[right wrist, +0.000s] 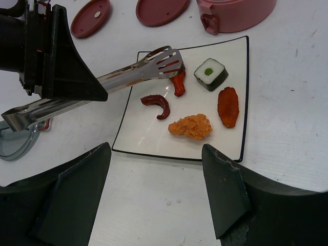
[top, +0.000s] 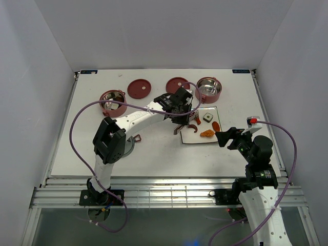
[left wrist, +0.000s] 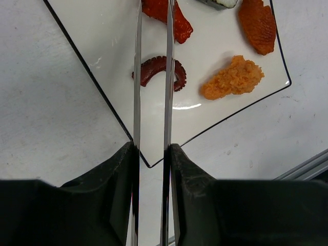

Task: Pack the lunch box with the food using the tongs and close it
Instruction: Pick up the fake food from the plate, then place the fake food in the packing box, then pick up the fake food from the plate.

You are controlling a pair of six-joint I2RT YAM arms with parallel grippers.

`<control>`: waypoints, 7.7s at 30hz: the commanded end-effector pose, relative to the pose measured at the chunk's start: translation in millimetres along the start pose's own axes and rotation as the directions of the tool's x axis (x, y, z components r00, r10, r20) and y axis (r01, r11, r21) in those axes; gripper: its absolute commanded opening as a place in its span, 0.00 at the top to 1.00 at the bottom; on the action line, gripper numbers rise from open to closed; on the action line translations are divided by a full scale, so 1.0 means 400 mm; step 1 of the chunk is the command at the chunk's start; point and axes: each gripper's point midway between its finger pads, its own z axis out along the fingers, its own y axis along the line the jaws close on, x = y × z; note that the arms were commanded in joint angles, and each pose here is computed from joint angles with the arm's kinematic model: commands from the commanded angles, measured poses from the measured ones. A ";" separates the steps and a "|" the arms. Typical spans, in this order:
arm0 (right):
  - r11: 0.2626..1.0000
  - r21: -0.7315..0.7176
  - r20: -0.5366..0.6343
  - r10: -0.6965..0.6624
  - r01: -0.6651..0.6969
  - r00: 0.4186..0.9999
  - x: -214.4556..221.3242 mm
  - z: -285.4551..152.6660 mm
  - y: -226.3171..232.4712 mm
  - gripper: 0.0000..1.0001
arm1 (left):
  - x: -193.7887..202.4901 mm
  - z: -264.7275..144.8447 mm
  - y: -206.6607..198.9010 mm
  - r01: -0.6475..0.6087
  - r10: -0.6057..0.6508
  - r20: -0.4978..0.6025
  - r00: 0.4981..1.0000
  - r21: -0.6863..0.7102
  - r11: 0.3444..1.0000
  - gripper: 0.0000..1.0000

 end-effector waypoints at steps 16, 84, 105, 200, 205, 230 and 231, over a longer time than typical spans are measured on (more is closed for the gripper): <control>1.000 -0.015 0.033 -0.018 0.018 0.999 -0.034 -0.007 0.015 0.23 | -0.152 -0.171 -0.011 0.013 -0.017 0.175 0.984 0.028 1.000 1.00; 0.996 -0.076 0.083 -0.050 0.056 0.995 -0.049 -0.015 0.042 0.22 | -0.115 -0.430 0.867 0.499 -0.383 0.369 0.847 -0.305 0.811 0.48; 1.000 0.001 0.014 -0.004 0.004 1.000 -0.034 -0.002 0.009 0.23 | -0.213 -0.422 0.453 0.237 -0.153 0.361 0.920 -0.200 0.951 0.43; 0.989 0.144 0.256 -0.082 0.046 0.963 -0.223 -0.189 0.039 0.23 | 0.056 0.009 -0.314 -0.128 0.125 0.072 0.989 0.040 0.991 0.43; 0.988 0.149 0.259 -0.089 0.051 0.962 -0.226 -0.194 0.039 0.23 | 0.064 0.012 -0.303 -0.114 0.113 0.060 0.992 0.018 0.993 0.43; 0.984 0.162 0.270 -0.112 0.069 0.956 -0.236 -0.207 0.038 0.23 | 0.065 0.026 -0.296 -0.094 0.093 0.025 0.995 0.032 0.995 0.45; 0.985 0.160 0.274 -0.113 0.070 0.955 -0.238 -0.207 0.040 0.23 | 0.064 0.022 -0.296 -0.093 0.092 0.026 0.995 0.033 0.995 0.45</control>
